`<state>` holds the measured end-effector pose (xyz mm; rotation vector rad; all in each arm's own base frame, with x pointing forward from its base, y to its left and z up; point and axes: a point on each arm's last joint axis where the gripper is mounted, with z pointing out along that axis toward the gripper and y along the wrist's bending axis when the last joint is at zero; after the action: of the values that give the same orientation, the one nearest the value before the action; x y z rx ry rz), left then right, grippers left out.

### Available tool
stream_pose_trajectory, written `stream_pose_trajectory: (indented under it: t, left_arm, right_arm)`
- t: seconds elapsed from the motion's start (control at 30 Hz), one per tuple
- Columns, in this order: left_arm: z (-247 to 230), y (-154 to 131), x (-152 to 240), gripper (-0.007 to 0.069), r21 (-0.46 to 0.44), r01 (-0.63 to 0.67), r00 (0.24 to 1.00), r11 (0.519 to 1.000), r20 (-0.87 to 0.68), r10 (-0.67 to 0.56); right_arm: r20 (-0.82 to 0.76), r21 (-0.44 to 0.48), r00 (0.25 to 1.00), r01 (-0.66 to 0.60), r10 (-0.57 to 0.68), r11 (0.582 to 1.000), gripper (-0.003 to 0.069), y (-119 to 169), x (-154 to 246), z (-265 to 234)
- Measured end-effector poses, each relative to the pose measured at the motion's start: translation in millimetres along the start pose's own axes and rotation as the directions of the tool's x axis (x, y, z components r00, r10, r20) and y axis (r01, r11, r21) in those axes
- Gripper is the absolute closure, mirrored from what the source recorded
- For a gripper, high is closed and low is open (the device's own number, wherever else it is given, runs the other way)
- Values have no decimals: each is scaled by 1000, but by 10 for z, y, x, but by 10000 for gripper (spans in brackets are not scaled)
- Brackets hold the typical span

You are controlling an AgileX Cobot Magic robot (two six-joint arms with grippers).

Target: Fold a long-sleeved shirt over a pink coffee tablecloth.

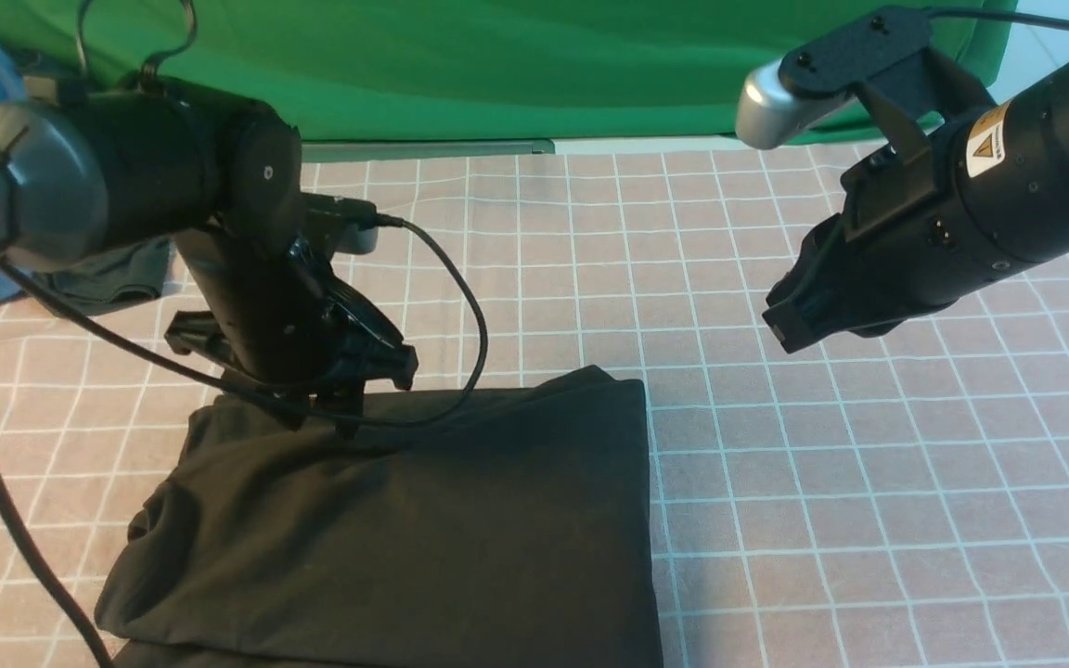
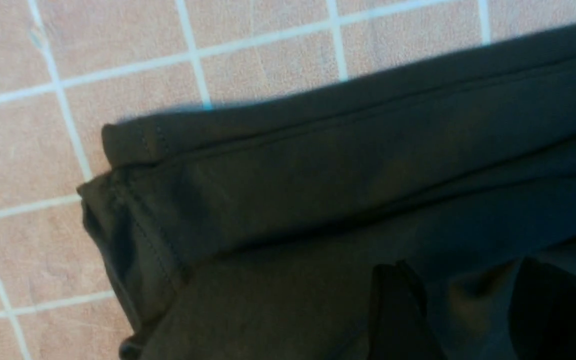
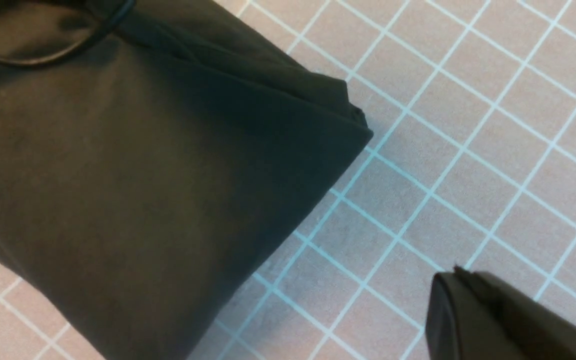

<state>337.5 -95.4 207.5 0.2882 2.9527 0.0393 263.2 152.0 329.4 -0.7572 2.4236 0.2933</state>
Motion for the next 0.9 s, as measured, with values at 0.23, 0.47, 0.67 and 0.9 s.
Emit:
stream_pose_trajectory:
  t: [0.23,0.47,0.67,0.9]
  left_arm:
    - [225,-19,-61,307,-1,-9,1000,1000,0,9]
    - [281,-22,-87,307,-2,-17,1000,1000,13,17]
    - [404,-29,-98,332,-4,-43,999,999,-4,43]
    - [402,-48,-117,587,7,-49,999,999,2,49]
  right_arm:
    - [3,-4,1000,-4,4,1000,624,4,-3,0]
    - [4,-14,1000,-13,13,1000,624,13,-4,0]
    - [5,-16,1000,-14,14,1000,624,14,-4,0]
    - [5,-17,1000,-16,16,1000,624,15,-5,0]
